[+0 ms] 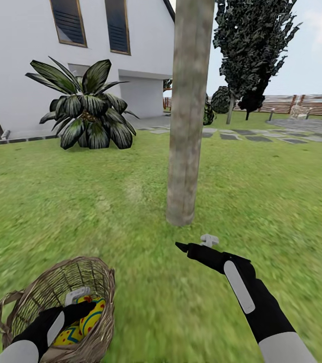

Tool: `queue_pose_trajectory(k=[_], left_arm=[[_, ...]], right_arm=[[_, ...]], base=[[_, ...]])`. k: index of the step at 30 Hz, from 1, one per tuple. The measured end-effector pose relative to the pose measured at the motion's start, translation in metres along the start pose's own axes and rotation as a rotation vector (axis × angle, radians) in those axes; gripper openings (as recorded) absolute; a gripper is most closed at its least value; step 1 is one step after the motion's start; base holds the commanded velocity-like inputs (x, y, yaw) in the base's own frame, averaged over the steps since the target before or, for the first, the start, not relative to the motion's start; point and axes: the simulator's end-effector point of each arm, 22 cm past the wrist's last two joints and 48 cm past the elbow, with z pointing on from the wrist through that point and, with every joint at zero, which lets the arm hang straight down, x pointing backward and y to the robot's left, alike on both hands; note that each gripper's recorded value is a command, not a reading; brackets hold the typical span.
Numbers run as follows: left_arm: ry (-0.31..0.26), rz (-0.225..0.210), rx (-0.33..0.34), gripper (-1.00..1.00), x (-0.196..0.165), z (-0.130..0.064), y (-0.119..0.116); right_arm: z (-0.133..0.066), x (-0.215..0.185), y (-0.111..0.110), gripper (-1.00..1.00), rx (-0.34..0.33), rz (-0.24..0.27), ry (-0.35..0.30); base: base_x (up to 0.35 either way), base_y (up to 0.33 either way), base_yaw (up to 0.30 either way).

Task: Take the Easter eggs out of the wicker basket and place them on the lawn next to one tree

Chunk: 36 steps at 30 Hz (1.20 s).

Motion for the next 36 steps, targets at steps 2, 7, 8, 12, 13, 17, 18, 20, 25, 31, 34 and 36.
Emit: queue_pose_trajectory(k=[2,7,8,12,13,17,18,20,25,31,34,36], left_arm=[[0.000,0.000,0.000,1.00,0.0001,0.0000,0.0000],[0.000,0.000,0.000,1.00,0.0001,0.0000,0.0000],[0.000,0.000,0.000,1.00,0.0001,0.0000,0.0000],[-0.001,0.000,0.000,1.00,-0.0002,0.0000,0.0000],[0.000,0.000,0.000,1.00,0.0001,0.0000,0.0000],[0.006,0.000,0.000,1.00,0.0025,0.0004,0.0002],[0.008,0.000,-0.001,1.00,0.0032,0.0004,0.0002],[0.010,0.000,-0.001,1.00,0.0040,0.0004,0.0002],[0.014,0.000,-0.001,1.00,0.0050,0.0005,0.0003],[0.023,0.000,-0.005,1.00,0.0072,0.0005,0.0017],[0.027,0.001,-0.008,1.00,0.0080,0.0004,0.0025],[0.029,0.001,-0.009,1.00,0.0083,0.0004,0.0027]], right_arm=[[-0.0001,-0.0001,-0.0004,1.00,0.001,0.000,0.000],[-0.0001,-0.0001,-0.0003,1.00,0.001,0.000,0.000],[-0.0001,-0.0001,-0.0004,1.00,0.001,0.000,0.000],[-0.0002,-0.0002,-0.0006,1.00,0.001,0.000,0.000],[-0.0001,-0.0002,-0.0004,1.00,0.001,0.000,0.000],[-0.0001,-0.0001,-0.0002,1.00,0.001,0.000,0.000],[-0.0001,-0.0001,-0.0004,1.00,0.001,-0.001,0.000],[-0.0001,-0.0001,0.0000,1.00,0.000,0.000,0.000],[0.0000,0.0000,0.0002,1.00,0.000,0.000,0.000],[0.0001,0.0001,0.0002,1.00,0.000,0.000,0.000],[0.0001,0.0001,0.0002,1.00,0.000,-0.001,0.000],[0.0001,0.0001,0.0002,1.00,0.000,0.000,0.000]], base=[[0.000,0.000,0.000],[0.000,0.000,0.000],[0.000,0.000,0.000],[0.000,0.000,0.000],[0.000,0.000,0.000],[0.006,0.000,0.000],[0.059,0.000,0.000],[0.140,0.000,0.000],[0.119,0.000,0.000],[0.024,0.000,0.000],[0.005,0.000,0.000],[0.002,0.000,0.000]])
